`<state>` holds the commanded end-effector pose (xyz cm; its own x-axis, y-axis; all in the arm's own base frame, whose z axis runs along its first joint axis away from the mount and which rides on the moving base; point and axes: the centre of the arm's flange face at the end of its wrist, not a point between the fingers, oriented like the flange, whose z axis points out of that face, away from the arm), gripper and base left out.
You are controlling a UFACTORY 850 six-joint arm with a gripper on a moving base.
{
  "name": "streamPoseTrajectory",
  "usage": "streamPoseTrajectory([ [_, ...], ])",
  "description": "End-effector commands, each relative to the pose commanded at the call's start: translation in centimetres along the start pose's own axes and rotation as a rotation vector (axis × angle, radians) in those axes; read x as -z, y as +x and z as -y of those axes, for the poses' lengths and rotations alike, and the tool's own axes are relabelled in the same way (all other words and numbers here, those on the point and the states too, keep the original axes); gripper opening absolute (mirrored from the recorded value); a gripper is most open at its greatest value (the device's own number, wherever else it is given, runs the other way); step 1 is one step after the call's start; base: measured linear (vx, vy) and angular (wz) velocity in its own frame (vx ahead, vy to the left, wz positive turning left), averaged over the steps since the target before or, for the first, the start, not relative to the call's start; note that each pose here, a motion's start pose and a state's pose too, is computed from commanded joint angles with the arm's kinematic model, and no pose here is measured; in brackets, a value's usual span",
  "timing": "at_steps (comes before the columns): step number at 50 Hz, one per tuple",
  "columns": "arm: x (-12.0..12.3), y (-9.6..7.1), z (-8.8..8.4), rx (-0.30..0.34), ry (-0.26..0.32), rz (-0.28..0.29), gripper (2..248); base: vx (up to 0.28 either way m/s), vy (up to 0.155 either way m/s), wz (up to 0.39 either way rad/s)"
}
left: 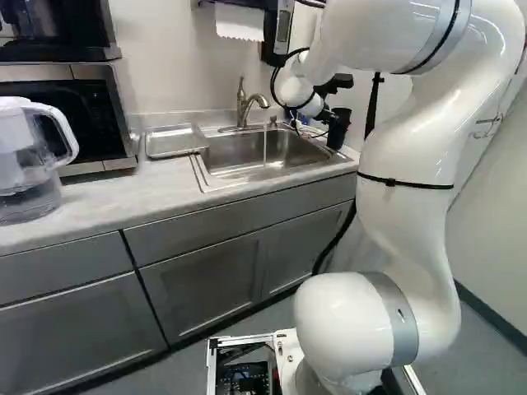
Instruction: Rinse the cup and place it in the tray
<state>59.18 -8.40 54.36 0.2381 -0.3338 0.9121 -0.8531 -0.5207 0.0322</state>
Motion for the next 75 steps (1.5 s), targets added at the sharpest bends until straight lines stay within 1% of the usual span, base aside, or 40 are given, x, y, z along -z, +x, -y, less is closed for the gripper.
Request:
streamPoseTrajectory([
  [8, 0.6, 0.0, 0.1, 0.001, 0.009, -0.002, 124, 0.0, 0.0, 0.0],
  [22, 1.9, 1.3, 0.0, -0.019, 0.027, -0.018, 124, 0.0, 0.0, 0.0],
  [33, 3.4, 2.2, 0.0, -0.032, 0.056, -0.026, 124, 0.0, 0.0, 0.0],
  [42, 4.9, 2.7, 0.1, -0.049, 0.082, -0.022, 124, 0.0, 0.0, 0.0],
  [75, 8.8, 0.5, 1.2, -0.059, 0.137, 0.042, 124, 0.0, 0.0, 0.0],
])
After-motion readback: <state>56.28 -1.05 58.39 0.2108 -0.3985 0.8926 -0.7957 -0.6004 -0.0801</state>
